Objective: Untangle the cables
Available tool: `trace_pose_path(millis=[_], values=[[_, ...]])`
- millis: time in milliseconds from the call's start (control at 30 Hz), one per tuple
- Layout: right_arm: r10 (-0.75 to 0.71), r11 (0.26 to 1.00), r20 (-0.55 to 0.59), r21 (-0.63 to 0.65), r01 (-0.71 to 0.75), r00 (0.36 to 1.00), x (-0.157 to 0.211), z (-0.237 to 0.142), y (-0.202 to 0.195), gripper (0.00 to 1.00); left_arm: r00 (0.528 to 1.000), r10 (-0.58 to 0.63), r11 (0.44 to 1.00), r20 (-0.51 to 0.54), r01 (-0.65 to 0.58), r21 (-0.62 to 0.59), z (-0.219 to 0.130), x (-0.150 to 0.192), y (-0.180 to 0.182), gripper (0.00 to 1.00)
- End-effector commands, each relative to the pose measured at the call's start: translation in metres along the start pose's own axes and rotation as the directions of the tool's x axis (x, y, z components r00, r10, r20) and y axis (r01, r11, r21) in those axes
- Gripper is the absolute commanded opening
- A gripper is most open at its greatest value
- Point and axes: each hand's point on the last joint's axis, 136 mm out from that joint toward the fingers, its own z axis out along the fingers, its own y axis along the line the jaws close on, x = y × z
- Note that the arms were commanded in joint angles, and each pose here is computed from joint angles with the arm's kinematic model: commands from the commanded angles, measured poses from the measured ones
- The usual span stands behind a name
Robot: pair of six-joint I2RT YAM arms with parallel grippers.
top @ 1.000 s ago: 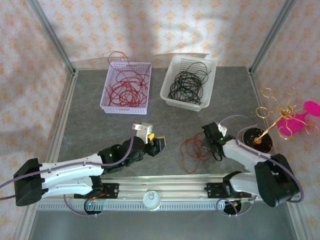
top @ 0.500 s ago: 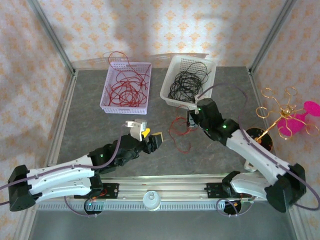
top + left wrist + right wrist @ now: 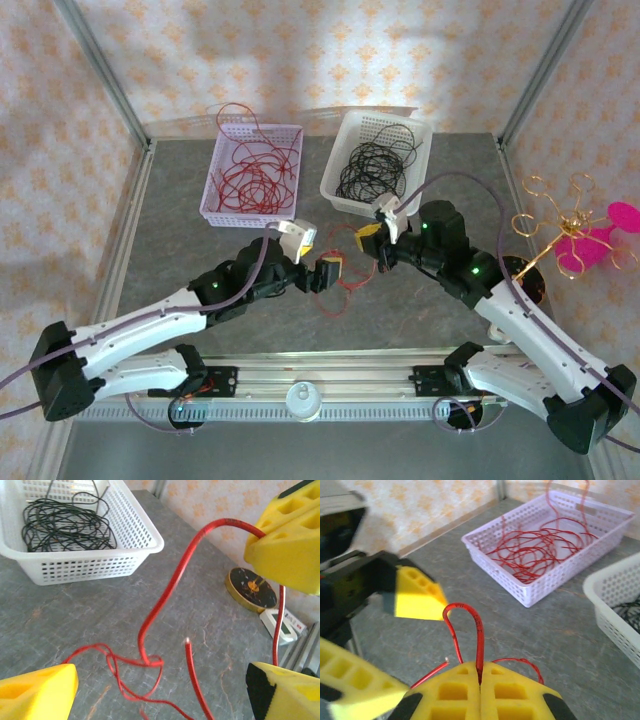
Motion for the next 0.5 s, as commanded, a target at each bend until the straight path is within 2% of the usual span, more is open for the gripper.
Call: trace_pose_path(millis=[0, 167, 267, 333, 467], values=[[-0.082, 0.989, 0.031, -0.117, 0.085, 0.996, -0.004, -0.003, 0.023, 0.00, 0.998, 0.060, 0.998, 0.016, -0.060, 0.030, 0.003, -0.016, -0.002, 0.88], [-0.118, 0.980, 0.017, -0.160, 0.119, 0.993, 0.001, -0.007, 0.031, 0.00, 0.998, 0.064, 0.997, 0.023, -0.065, 0.038, 0.006, -0.020, 0.001, 0.85], [-0.127, 0.976, 0.018, -0.174, 0.129, 0.992, 0.003, -0.009, 0.034, 0.00, 0.996, 0.079, 0.995, 0.032, -0.081, 0.066, 0.007, -0.024, -0.003, 0.79], [-0.132, 0.973, 0.023, -0.188, 0.134, 0.991, 0.003, -0.009, 0.037, 0.00, 0.995, 0.096, 0.992, 0.024, -0.097, 0.074, 0.009, -0.024, -0.003, 0.73], [-0.141, 0.977, 0.018, -0.162, 0.142, 0.990, 0.003, -0.007, 0.032, 0.00, 0.992, 0.118, 0.989, 0.036, -0.121, 0.082, 0.009, -0.032, -0.006, 0.46]])
